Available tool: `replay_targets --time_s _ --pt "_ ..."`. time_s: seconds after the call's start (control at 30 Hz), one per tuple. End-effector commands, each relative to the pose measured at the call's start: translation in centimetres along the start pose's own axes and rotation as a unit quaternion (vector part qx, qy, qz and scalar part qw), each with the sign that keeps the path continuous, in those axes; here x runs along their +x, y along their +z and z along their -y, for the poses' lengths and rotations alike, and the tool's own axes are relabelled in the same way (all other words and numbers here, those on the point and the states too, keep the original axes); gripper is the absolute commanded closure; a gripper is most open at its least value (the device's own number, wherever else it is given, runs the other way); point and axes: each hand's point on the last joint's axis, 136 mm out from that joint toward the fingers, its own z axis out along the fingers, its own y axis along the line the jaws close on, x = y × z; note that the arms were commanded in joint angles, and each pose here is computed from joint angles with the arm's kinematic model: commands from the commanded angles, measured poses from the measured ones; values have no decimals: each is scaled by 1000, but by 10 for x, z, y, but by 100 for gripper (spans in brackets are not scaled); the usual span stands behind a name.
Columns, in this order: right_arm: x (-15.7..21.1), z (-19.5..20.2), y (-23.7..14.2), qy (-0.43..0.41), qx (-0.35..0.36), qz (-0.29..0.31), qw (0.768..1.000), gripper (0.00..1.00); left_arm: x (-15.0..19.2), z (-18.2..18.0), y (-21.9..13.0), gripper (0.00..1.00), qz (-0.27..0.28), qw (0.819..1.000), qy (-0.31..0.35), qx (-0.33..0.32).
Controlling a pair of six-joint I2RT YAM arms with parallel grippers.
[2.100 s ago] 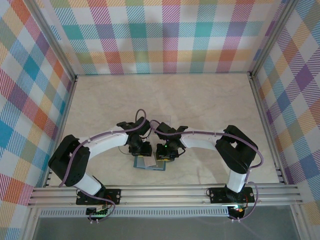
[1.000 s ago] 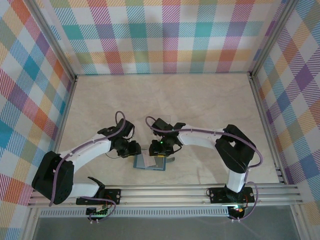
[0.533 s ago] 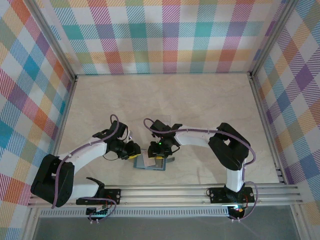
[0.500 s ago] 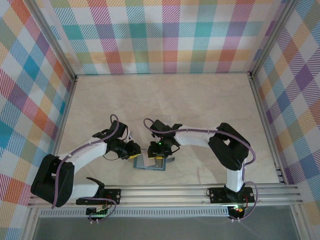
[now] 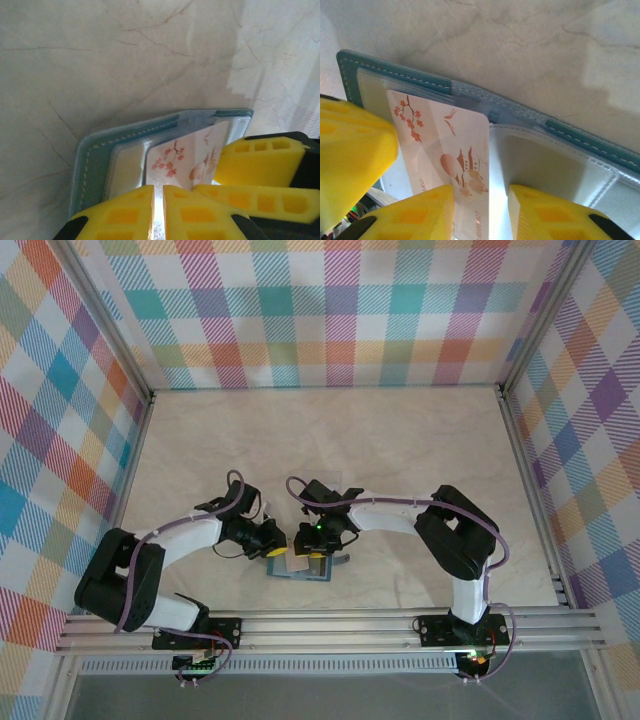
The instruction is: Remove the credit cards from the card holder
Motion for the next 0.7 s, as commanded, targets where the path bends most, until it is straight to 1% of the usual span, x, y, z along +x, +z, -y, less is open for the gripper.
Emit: replay_targets --time_s 0.0,0.17,0.33,0.53,0.6,0.67 --pt "7 -4 -2 1 -11 -9 1000 66 2 -1 7 88 -14 1000 -4 6" --pt "7 -17 -9 -3 -42 -4 999 69 4 -11 14 92 -22 1000 -9 -12" --pt "7 -25 -8 -1 -68 -6 998 72 7 -15 19 92 -29 999 -11 -17" --pt "5 -25 -5 0 -68 -4 998 81 7 -13 21 92 -33 999 -6 -18" --pt "4 -22 -5 2 -60 0 998 87 6 -11 19 92 -30 999 -2 -17" --pt "4 -18 -9 2 -50 8 999 91 4 -9 14 91 -20 999 1 -25"
